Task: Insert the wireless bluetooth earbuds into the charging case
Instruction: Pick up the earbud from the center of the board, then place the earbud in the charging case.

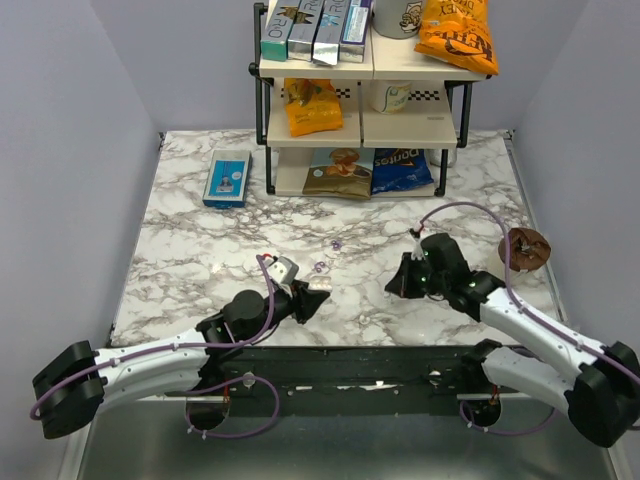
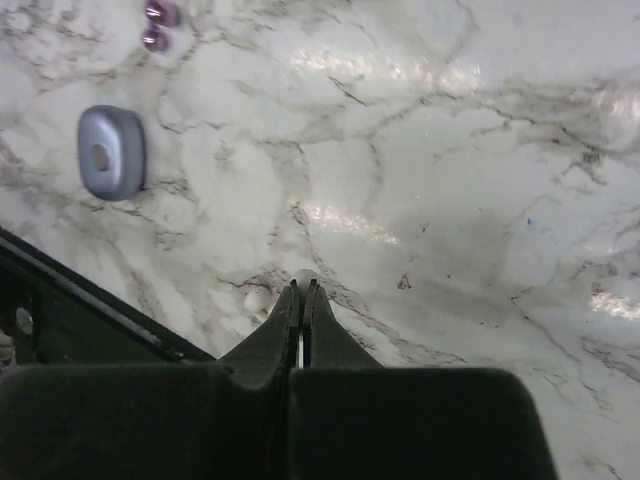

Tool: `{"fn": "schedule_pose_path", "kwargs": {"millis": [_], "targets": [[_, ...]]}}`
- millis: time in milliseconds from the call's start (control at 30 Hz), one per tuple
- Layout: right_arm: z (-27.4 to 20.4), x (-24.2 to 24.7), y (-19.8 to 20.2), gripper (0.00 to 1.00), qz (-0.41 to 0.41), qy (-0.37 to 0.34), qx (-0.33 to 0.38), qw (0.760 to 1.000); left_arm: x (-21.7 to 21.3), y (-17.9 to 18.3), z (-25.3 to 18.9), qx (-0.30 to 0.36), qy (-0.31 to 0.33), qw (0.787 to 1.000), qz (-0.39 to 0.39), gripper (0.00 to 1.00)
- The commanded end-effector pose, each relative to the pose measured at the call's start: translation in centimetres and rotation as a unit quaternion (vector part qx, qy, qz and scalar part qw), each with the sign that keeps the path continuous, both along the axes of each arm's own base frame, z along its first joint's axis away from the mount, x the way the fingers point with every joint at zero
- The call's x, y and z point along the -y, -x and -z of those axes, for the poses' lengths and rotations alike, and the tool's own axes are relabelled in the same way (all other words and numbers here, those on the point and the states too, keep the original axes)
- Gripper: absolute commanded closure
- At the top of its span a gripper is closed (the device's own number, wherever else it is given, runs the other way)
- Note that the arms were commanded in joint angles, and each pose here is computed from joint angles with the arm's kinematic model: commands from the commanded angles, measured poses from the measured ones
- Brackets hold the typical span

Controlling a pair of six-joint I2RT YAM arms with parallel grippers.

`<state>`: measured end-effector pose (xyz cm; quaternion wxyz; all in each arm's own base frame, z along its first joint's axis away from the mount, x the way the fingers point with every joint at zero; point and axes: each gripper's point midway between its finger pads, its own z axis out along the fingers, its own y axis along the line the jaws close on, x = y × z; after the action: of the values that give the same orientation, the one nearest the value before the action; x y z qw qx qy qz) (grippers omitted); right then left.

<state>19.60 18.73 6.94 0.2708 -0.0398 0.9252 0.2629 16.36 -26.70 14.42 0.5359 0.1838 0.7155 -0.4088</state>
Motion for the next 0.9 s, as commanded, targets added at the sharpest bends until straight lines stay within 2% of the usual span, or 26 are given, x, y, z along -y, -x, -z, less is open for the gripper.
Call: {"fn": "schedule_pose_path", "kwargs": {"millis": [0,67,167,267,300,367,433,467,667,767,867], "targets": [[-6.7,-0.8,-1.2,0.99,-0.056,-0.017,0.100,0.993,0.6,0.8,-2.4,0.025,0.031,0.999,0.028,1.00],[-10.5,-1.5,-1.0,0.99,-0.102,-0.039,0.163,0.981,1.3,2.0,-3.3,0.036,0.036,0.996,0.069,1.00],[-14.2,-2.6,0.7,0.99,-0.176,-0.067,0.214,0.959,2.5,3.7,-4.8,0.051,0.052,0.989,0.131,1.00],[-17.6,-3.3,2.8,0.99,-0.243,-0.084,0.269,0.928,4.3,6.7,-6.5,0.050,0.059,0.969,0.235,1.00],[-18.2,-3.5,3.8,0.99,-0.267,-0.089,0.275,0.919,4.9,8.3,-5.7,0.031,0.042,0.957,0.285,1.00],[-20.0,-3.8,5.1,0.99,-0.293,-0.094,0.302,0.902,5.6,9.1,-7.6,0.050,0.037,0.944,0.325,1.00],[-21.1,-3.9,6.1,0.99,-0.319,-0.097,0.321,0.886,5.8,10.4,-7.0,0.039,0.009,0.927,0.373,1.00],[-21.4,-4.1,6.8,0.99,-0.332,-0.101,0.324,0.880,6.1,10.5,-8.3,0.063,0.007,0.919,0.389,1.00],[-23.4,-4.0,9.1,0.99,-0.371,-0.121,0.342,0.855,6.5,10.6,-9.0,0.058,-0.027,0.887,0.458,1.00],[-23.7,-3.7,10.0,0.99,-0.380,-0.126,0.336,0.852,6.6,10.4,-8.2,0.047,-0.042,0.881,0.468,1.00],[-24.1,-3.7,10.8,0.99,-0.398,-0.137,0.345,0.839,6.7,10.2,-7.9,0.049,-0.048,0.879,0.473,1.00]]}}
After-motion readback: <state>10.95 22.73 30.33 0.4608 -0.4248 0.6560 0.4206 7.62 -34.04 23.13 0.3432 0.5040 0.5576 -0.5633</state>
